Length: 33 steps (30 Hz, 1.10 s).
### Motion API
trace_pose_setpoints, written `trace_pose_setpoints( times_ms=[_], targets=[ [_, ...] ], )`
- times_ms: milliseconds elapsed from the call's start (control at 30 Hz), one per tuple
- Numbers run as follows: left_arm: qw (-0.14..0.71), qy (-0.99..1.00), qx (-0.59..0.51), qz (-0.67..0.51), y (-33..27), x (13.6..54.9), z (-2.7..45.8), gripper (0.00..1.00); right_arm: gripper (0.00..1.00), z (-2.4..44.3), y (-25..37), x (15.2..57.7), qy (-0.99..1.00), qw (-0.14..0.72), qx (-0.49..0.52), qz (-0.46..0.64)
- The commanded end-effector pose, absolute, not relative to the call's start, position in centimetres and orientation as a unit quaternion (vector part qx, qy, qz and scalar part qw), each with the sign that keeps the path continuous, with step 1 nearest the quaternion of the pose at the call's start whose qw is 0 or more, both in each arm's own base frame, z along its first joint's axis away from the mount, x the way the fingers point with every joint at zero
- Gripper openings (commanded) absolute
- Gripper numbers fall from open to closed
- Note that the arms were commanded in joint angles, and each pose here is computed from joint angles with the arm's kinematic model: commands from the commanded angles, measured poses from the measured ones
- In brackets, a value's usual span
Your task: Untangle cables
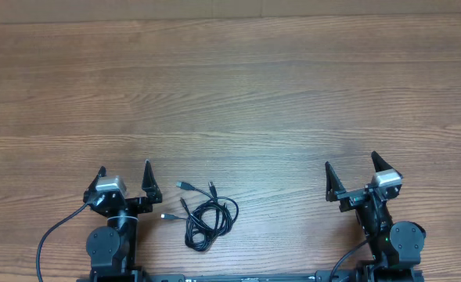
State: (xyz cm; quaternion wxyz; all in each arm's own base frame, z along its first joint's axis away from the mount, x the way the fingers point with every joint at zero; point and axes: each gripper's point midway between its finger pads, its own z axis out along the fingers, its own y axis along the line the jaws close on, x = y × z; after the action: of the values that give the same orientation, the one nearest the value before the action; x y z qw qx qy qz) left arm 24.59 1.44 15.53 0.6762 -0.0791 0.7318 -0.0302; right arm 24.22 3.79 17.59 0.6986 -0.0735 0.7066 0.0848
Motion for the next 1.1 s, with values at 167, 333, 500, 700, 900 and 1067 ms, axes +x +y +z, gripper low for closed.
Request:
trace_pose_setpoints(
  times_ms=[167,333,500,700,900,1067],
  targets=[
    [0.678,0.732,-0.065,-0.014,1.5,24.5,15.6,1.0,1.0,17.4,3.8,24.2,0.705,0.7,-0.071,0.085],
    [0.668,0.74,-0.077,-0.002,2.1,24.2,15.9,1.0,1.0,17.4,3.8,24.2,0.705,0.7,-0.071,0.085],
    [0.658,0.749,-0.08,0.001,2.2,23.7,16.4,1.0,1.0,17.4,3.8,24.2,0.705,0.7,-0.071,0.085],
    [0.648,0.758,-0.076,0.006,2.2,23.1,17.2,1.0,1.0,17.4,3.8,24.2,0.705,0.7,-0.071,0.085],
    [0.647,0.759,-0.077,0.007,2.2,23.0,17.3,1.0,1.0,17.4,3.8,24.2,0.705,0.7,-0.071,0.085],
    [0.647,0.758,-0.077,0.007,2.2,22.9,17.7,1.0,1.0,17.4,3.8,24.2,0.705,0.7,-0.071,0.085]
  ],
)
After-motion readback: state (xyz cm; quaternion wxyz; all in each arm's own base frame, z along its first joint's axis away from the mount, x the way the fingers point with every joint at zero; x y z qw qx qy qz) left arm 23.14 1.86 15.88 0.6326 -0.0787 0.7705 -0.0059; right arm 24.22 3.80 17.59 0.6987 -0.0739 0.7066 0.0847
